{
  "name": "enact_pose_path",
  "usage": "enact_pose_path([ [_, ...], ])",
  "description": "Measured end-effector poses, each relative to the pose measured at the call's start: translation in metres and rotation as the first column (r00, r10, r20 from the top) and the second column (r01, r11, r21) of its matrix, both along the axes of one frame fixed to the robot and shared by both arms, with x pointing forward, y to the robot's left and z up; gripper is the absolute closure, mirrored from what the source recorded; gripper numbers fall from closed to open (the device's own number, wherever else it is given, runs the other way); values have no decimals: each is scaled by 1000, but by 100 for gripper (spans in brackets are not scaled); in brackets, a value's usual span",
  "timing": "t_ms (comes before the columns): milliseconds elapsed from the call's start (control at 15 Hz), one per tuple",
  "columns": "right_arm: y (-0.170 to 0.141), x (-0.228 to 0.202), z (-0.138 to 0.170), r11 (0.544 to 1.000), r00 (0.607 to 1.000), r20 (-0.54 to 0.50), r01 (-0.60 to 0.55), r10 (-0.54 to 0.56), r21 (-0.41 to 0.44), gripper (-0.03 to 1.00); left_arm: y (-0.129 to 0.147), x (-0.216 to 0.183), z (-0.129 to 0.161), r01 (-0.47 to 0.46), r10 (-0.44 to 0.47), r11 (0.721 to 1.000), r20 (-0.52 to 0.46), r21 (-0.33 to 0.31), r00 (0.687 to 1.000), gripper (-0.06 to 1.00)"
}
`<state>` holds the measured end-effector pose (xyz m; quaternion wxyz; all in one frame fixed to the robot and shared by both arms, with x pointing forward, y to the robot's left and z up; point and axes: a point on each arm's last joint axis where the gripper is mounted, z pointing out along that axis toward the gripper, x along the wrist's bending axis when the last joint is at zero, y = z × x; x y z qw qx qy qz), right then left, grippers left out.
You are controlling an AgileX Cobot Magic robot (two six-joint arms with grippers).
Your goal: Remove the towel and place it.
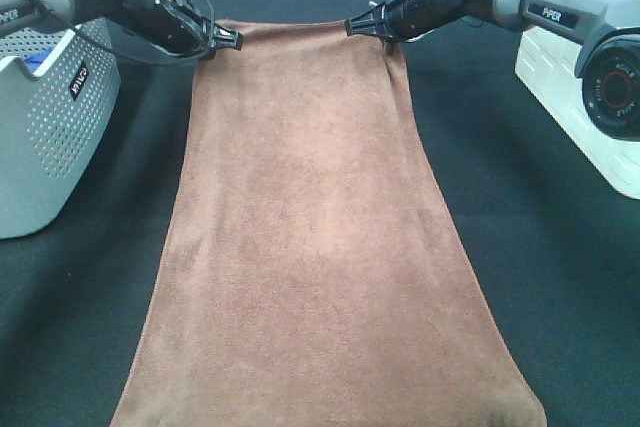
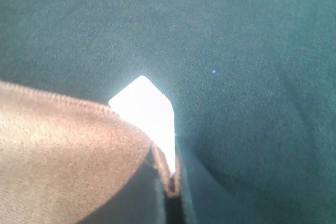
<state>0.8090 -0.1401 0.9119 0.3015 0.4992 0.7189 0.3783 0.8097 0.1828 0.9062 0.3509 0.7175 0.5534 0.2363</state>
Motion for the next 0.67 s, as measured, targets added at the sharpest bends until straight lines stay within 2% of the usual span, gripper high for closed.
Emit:
enact_pose_path([
  [200,0,1,-22,1000,1000,-26,3,-3,0,95,0,1,-11,-1,1,1000,-4,4,1000,94],
  [333,1,1,-31,1000,1000,-28,5,-5,3,91,0,1,-15,-3,3,1000,-7,3,1000,94],
  [400,1,2,-30,1000,1000,-19,6,-6,6,85,0,2,-16,-4,4,1000,-6,3,1000,94],
  [600,-2,4,-28,1000,1000,11,7,-7,-3,55,0,2,-17,-5,5,1000,-4,3,1000,94],
  [667,-9,6,-28,1000,1000,6,19,-19,-5,49,0,2,-18,-5,5,1000,-3,4,1000,94],
])
